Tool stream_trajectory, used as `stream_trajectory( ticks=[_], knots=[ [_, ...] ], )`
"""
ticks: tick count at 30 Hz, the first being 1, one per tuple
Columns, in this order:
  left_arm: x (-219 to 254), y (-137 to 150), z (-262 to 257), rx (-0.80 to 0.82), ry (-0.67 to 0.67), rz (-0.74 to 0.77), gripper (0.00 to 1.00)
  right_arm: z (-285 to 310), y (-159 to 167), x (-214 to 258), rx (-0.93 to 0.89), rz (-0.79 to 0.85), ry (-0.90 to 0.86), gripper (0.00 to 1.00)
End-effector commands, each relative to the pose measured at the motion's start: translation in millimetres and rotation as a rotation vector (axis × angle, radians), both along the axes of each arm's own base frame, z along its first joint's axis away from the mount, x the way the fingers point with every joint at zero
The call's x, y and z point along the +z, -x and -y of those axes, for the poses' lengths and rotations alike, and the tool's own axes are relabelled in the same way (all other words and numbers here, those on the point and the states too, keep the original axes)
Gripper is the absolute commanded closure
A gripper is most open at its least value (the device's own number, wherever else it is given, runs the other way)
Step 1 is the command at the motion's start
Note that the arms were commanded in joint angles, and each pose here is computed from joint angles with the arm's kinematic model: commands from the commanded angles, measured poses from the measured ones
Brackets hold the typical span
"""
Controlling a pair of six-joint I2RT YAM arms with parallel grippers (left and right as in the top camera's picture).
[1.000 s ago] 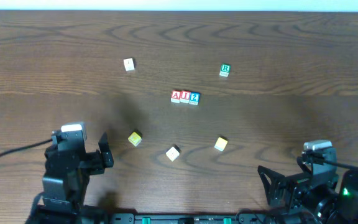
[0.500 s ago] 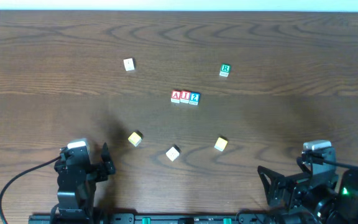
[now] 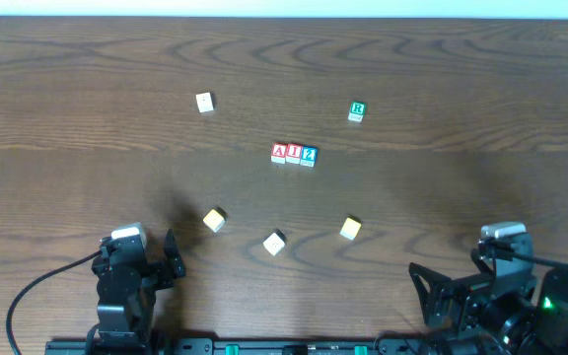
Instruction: Spell out Ai2
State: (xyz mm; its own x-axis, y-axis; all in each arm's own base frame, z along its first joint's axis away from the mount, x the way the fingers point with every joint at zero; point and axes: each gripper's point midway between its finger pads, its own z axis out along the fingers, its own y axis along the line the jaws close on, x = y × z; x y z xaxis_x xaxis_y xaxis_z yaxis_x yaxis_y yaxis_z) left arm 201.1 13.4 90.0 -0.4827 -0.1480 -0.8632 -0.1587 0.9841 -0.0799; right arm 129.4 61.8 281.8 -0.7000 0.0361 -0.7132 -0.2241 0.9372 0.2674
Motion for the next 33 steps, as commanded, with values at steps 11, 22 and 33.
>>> stream_trajectory(
  ticks=[11,22,33],
  knots=[
    [-3.1,-0.1,0.6,0.003,0.016,0.000,0.05,0.1,0.7,-0.3,-0.008,-0.003,-0.008,0.01],
    [-3.1,-0.1,0.6,0.003,0.016,0.000,0.05,0.1,0.7,-0.3,-0.008,-0.003,-0.008,0.01],
    [-3.1,-0.1,0.6,0.003,0.016,0.000,0.05,26.1,-14.8,3.1,0.021,0.141,0.263,0.01]
  ],
)
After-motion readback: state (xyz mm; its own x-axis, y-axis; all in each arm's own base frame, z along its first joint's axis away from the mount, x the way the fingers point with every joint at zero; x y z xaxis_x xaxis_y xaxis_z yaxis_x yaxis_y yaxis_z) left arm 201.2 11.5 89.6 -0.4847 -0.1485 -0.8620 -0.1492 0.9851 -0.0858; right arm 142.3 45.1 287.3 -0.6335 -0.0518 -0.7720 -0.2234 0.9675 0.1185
